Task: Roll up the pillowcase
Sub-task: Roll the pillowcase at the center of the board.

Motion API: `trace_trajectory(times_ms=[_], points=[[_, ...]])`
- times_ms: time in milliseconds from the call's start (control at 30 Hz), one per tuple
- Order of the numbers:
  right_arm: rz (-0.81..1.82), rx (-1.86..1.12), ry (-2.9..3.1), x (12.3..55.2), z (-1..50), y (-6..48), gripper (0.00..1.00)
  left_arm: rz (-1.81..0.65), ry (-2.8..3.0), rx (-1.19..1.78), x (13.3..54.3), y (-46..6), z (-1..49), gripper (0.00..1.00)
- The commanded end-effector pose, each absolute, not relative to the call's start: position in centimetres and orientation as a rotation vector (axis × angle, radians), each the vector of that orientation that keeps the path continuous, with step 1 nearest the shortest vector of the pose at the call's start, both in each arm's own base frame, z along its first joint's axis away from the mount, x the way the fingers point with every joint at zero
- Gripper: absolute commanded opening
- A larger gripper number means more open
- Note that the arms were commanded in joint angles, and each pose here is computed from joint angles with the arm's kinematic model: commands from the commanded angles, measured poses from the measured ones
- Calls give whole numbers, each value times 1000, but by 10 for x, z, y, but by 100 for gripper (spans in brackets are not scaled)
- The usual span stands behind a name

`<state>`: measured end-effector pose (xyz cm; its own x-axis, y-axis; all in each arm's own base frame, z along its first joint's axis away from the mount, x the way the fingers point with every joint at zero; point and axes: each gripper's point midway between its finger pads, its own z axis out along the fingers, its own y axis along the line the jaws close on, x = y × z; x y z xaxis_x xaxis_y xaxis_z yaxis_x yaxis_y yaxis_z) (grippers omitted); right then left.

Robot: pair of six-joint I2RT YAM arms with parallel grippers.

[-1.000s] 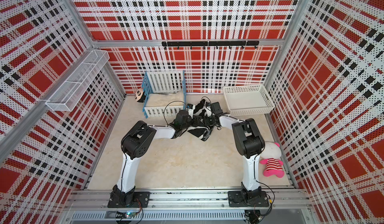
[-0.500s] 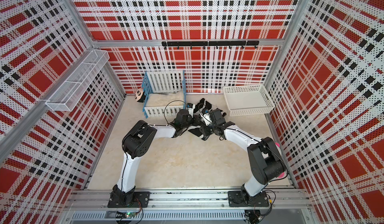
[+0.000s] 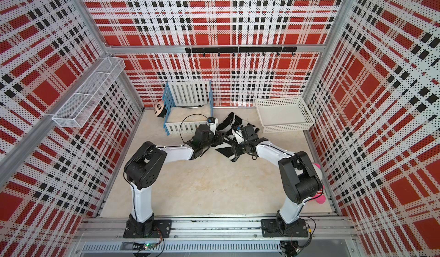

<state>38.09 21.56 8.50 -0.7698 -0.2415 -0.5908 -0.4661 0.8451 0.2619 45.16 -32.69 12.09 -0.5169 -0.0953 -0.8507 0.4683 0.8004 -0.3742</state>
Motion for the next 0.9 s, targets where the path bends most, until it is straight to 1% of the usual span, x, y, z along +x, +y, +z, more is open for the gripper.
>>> trace_trajectory(times_ms=[0, 167, 267, 333, 400, 467, 500, 567, 667, 800, 867], points=[[555, -492, 2491, 385, 78, 215, 39, -670, 1984, 316, 435, -322, 113, 37], [591, -493, 2493, 386, 79, 220, 39, -618, 1991, 347, 421, -322, 86, 37], [620, -491, 2481, 388, 86, 225, 40, -595, 2014, 346, 425, -325, 70, 37], [653, -465, 2437, 394, 103, 226, 42, -596, 2029, 327, 427, -324, 64, 37], [750, -380, 2357, 407, 128, 219, 44, -599, 2031, 321, 428, -324, 63, 37], [812, -288, 2278, 427, 151, 203, 45, -599, 2032, 318, 429, -323, 63, 37], [800, -266, 2269, 435, 155, 196, 45, -603, 2033, 319, 430, -323, 63, 37], [684, -268, 2307, 455, 147, 182, 44, -611, 2035, 313, 431, -323, 63, 37], [508, -300, 2382, 483, 121, 169, 42, -619, 2030, 315, 431, -325, 65, 37], [372, -354, 2446, 514, 88, 163, 39, -632, 2031, 309, 432, -325, 68, 37], [335, -367, 2492, 523, 69, 161, 38, -637, 2030, 305, 433, -326, 70, 37]])
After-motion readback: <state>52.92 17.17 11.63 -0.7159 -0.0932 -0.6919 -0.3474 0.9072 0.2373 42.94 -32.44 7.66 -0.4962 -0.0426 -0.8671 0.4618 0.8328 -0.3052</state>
